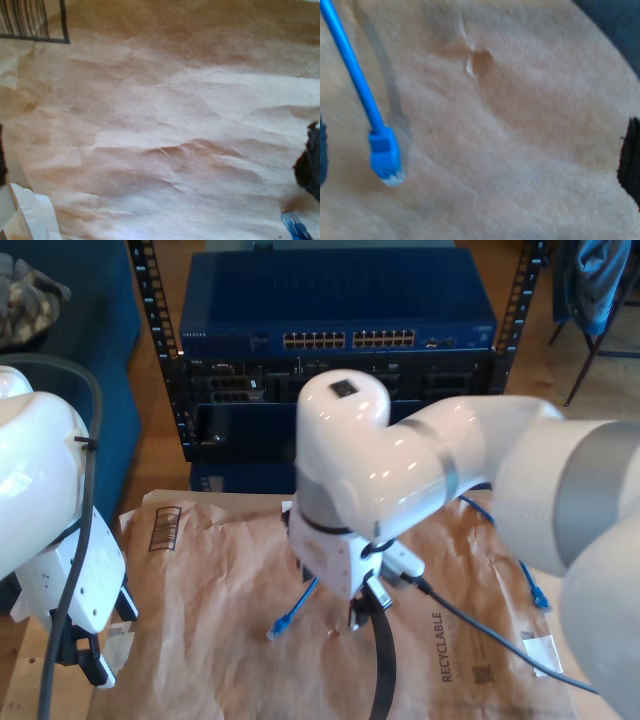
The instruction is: Grab the cable and plug it in
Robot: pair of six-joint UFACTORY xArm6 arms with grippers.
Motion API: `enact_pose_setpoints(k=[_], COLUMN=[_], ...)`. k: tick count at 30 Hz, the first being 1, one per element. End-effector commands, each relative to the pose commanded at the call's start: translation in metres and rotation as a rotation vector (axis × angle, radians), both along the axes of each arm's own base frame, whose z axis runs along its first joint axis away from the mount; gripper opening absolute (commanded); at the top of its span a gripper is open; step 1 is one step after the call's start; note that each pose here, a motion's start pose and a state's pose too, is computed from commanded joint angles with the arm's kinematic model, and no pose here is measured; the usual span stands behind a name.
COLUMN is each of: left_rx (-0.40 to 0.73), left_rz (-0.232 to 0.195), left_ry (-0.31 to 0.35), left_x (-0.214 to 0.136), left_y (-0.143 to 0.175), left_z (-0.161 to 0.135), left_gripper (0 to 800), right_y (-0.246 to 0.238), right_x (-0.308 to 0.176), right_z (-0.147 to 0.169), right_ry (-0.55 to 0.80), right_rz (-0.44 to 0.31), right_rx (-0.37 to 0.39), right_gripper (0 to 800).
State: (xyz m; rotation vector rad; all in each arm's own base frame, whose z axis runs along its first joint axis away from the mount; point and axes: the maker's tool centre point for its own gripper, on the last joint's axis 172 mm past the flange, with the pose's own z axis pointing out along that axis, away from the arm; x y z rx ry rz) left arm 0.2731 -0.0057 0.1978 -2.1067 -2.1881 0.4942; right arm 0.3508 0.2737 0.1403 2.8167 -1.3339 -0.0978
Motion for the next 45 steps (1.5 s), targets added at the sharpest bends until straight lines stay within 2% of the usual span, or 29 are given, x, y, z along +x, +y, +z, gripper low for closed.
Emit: enact_pose_setpoints(k=[5, 12, 19, 30, 34, 36, 42, 45], left_rx=[0.001, -0.001, -0.001, -0.002, -0.002, -0.002, -0.002, -0.002], left_rz=[0.000, 0.002, 0.006, 0.006, 0.006, 0.007, 0.006, 0.006], left_ry=[-0.005, 0.001, 0.003, 0.005, 0.002, 0.002, 0.002, 0.001], left_x=[0.002, -0.001, -0.002, -0.002, -0.002, -0.001, -0.001, -0.001], left_y=[0.000, 0.001, 0.002, 0.002, 0.003, 0.003, 0.003, 0.003], left_z=[0.002, 0.001, 0.002, 0.002, 0.002, 0.002, 0.003, 0.003], left_gripper=[800, 800, 800, 800, 800, 800, 800, 800], right_y=[0.018, 0.036, 0.032, 0.029, 0.026, 0.025, 0.025, 0.027], right_x=[0.006, 0.028, 0.027, 0.032, 0.035, 0.034, 0.033, 0.032], right_z=[-0.013, -0.034, -0.047, -0.062, -0.062, -0.063, -0.063, -0.063], right_ry=[-0.026, -0.011, 0.009, 0.006, 0.004, 0.007, 0.009, 0.008], right_rz=[0.046, 0.047, 0.043, 0.038, 0.025, 0.018, 0.019, 0.019], right_rx=[0.018, 0.005, -0.011, -0.019, -0.017, -0.019, -0.019, -0.017], right_gripper=[793, 793, 759, 752, 678, 591, 555, 475])
